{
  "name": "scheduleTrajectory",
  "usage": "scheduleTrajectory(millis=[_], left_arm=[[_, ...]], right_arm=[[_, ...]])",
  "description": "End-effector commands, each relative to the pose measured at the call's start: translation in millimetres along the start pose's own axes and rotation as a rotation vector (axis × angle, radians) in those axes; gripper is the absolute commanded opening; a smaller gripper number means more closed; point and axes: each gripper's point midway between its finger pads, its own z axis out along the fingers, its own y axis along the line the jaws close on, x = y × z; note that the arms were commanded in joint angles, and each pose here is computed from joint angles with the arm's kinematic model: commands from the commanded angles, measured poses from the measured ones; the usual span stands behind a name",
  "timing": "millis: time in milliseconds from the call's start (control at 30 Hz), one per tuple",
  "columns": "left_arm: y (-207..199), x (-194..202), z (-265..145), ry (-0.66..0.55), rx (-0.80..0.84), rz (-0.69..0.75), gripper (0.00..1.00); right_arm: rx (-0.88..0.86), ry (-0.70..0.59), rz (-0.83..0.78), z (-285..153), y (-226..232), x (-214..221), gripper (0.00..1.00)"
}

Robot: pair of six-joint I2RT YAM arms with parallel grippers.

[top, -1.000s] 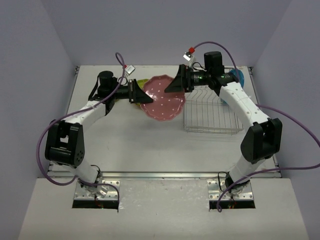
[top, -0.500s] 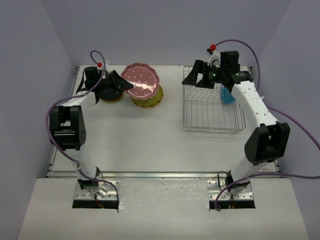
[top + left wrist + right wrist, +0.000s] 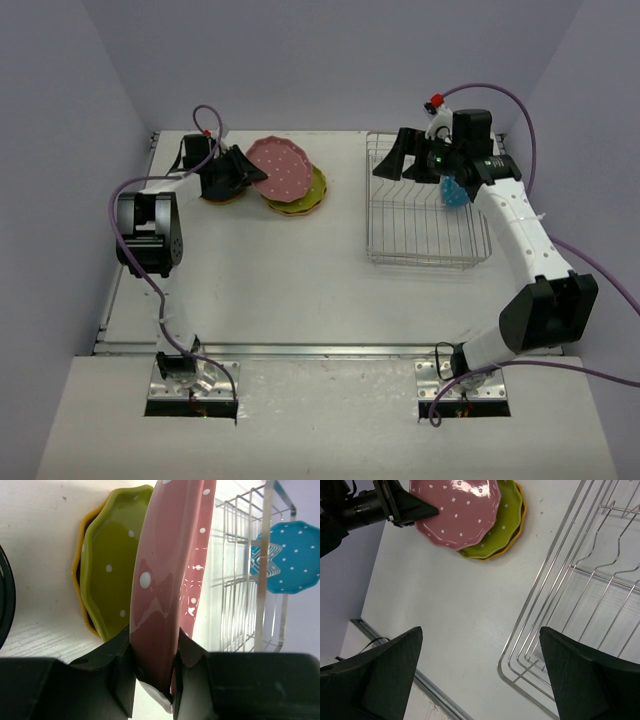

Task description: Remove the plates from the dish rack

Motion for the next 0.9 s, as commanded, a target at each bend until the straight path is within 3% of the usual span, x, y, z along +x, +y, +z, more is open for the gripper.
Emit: scheduleTrajectory(millis=[0,233,333,433,700,867], left_arm=[[-49.4,-28.9,2.9,-0.058,0.117,0.159,0.0],[-37.9,-19.6,11.5,-0.033,0.074,0.162,0.03],[-41.1,-8.8,19.5,-0.015,0.066,0.182,0.14],[-31.2,3.2,19.9,0.024,0.026,0.164,0.36],[-18.8,-8.7,2.0,-0.053,-0.145,0.242,0.76],[-14.9,-18.4,-5.1,-0.11,-0.295,0.33,0.84]], right_arm=[[-0.007,-0.048,-0.024,-8.3,2.8,-6.9,0.99],[-0.015,-0.038,-0.019,-6.8,3.0,-3.8,0.99],[-0.022,-0.039,-0.017,-7.8,4.4,-4.4,0.99],[-0.026,-0.037,-0.016,-8.0,5.4,-3.9,0.99],[-0.035,-0.038,-0.017,-9.1,7.4,-3.9,0.99],[-0.028,-0.054,-0.035,-14.6,8.2,-0.5,0.99]])
